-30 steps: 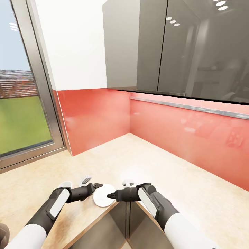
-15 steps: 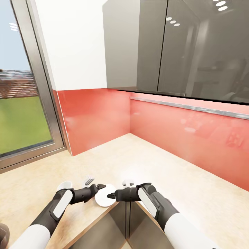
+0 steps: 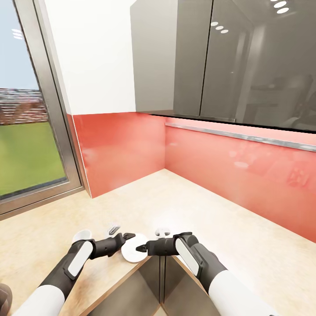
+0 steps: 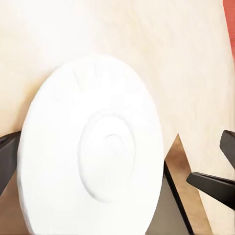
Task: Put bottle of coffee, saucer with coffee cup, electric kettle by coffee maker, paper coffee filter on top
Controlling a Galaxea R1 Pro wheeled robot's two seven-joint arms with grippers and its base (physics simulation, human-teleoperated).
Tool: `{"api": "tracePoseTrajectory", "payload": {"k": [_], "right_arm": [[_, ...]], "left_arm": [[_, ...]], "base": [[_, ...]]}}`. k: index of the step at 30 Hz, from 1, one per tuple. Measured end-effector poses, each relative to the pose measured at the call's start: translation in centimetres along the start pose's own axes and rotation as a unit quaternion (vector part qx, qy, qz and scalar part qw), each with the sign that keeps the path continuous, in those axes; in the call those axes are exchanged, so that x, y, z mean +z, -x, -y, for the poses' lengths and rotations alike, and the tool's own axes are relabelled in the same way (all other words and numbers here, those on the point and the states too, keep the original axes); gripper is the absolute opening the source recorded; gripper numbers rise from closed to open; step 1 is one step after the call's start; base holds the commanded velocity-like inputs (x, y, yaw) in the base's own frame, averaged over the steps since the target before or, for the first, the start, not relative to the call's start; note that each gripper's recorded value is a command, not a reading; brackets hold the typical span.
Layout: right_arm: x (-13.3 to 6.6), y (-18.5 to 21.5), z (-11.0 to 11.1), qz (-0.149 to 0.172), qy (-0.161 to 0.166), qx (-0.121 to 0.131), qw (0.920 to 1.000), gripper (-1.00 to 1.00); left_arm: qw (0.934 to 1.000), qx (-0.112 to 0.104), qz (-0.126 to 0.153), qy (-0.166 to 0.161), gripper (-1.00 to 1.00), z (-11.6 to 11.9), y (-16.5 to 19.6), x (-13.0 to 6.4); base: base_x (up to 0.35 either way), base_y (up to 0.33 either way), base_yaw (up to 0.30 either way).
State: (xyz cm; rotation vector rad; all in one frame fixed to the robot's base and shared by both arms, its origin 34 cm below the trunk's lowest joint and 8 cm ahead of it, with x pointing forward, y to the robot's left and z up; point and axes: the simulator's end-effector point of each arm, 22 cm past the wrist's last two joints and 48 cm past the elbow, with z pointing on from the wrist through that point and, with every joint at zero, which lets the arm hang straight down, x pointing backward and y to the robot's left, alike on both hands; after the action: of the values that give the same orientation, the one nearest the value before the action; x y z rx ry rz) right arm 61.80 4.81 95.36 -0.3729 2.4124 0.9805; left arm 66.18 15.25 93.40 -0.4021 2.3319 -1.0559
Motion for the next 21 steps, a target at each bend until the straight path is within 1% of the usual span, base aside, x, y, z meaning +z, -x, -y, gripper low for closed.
{"api": "tracePoseTrajectory", "payload": {"k": [12, 18, 21], "right_arm": [[0.0, 0.0, 0.0, 0.000, 0.000, 0.000, 1.0000, 1.00], [0.0, 0.0, -0.1, 0.000, 0.001, 0.000, 1.0000, 1.00], [0.0, 0.0, -0.1, 0.000, 0.001, 0.000, 1.0000, 1.00]], "left_arm": [[1.0000, -0.002, -0.001, -0.002, 1.00, 0.2, -0.1, 0.1], [0.9999, -0.003, -0.006, -0.011, 1.00, 1.3, -1.0, 0.9], [0.9999, -0.003, -0.007, -0.012, 1.00, 1.5, -1.1, 1.0]], "base": [[0.000, 0.000, 0.000], [0.000, 0.000, 0.000], [0.000, 0.000, 0.000]]}}
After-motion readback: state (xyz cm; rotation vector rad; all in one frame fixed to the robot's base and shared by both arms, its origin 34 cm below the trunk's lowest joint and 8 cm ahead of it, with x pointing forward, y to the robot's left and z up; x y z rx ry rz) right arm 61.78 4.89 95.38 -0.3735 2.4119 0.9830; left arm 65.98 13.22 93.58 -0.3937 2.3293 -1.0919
